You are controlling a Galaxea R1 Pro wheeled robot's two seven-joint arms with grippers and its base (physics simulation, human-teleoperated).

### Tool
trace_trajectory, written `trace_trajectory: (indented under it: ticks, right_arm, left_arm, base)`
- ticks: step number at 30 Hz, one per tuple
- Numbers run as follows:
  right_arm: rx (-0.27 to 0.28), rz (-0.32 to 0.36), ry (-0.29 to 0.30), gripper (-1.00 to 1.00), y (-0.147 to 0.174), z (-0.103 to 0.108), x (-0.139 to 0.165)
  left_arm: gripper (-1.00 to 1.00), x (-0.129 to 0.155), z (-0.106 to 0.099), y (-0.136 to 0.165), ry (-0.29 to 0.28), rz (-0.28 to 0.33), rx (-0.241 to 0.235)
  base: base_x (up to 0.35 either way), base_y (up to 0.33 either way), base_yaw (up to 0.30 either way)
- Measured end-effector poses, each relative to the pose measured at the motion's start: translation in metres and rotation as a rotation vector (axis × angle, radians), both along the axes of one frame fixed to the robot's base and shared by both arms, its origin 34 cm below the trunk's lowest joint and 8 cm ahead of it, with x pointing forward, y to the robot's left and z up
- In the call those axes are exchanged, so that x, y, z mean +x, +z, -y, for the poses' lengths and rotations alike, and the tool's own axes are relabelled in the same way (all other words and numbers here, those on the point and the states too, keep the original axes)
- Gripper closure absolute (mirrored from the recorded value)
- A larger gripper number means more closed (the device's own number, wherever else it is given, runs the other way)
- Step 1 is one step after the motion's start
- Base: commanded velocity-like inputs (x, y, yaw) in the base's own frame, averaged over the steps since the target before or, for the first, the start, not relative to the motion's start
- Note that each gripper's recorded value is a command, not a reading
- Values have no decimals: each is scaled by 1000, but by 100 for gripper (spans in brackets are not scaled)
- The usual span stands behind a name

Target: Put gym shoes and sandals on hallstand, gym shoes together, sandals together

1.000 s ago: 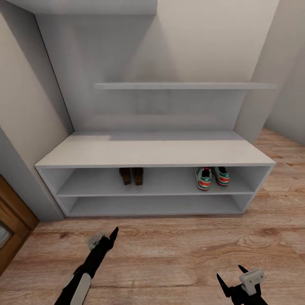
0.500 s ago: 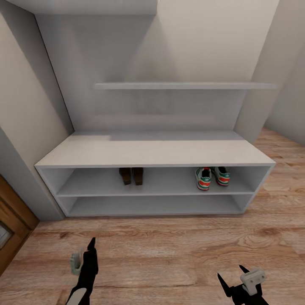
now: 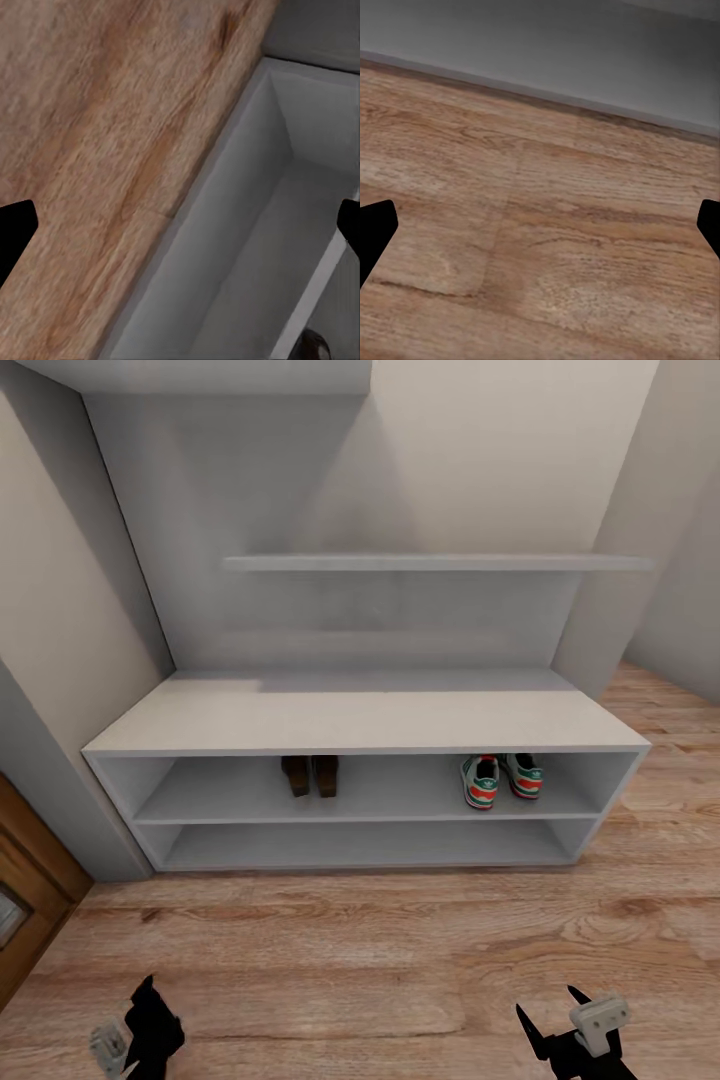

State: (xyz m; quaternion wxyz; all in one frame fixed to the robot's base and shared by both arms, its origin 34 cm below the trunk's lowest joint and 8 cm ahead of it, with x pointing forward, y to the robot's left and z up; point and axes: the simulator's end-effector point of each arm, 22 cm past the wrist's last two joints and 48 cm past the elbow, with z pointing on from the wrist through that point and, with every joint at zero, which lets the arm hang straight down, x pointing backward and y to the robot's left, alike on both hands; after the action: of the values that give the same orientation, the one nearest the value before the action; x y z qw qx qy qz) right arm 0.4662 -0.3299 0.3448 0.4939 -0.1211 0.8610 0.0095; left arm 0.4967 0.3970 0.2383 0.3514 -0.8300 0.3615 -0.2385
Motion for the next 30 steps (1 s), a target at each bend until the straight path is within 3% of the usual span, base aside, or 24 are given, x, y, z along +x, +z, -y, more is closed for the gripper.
trace_trajectory:
  ticks: [2,4,5,8,9,10,13,20,30]
  right_arm:
    - [0,0,0,-100,0,0,0]
    - [-1,-1,-1,-100,0,0,0]
    - [-1,-1,-1,-100,0,1,0]
    - [-3,0,-2,-100,0,1,0]
    - [-3,0,-3,-100,0,1,0]
    - [-5,-4,-5,-100,-2,3,0]
    - [-9,-14,-10,-100,-6,6,-2]
    - [-20,-34,-24,-100,-16,14,-2]
    - [-53,-126,-73,-100,-51,39,-25]
  left_arm:
    - [-100,-10,-12,-8,13,-39,-12]
    - [-100,-32,-35,-21,31,-120,-34]
    - [-100,-32,-35,-22,31,-121,-34]
    - [-100,-62,-67,-35,50,-238,-65]
    - [-100,-63,-67,-35,50,-239,-65]
    - [-100,-86,-88,-43,72,-324,-95]
    - [-100,-96,-102,-43,84,-355,-102]
    - [-100,-100,-110,-42,94,-374,-115]
    - [-100,-69,-103,-29,80,-310,-125]
  base:
    - [0,0,0]
    - [0,0,0]
    - [0,0,0]
    - [0,0,0]
    - [0,0,0]
    - [0,0,0]
    - [0,0,0]
    - [0,0,0]
    - [0,0,0]
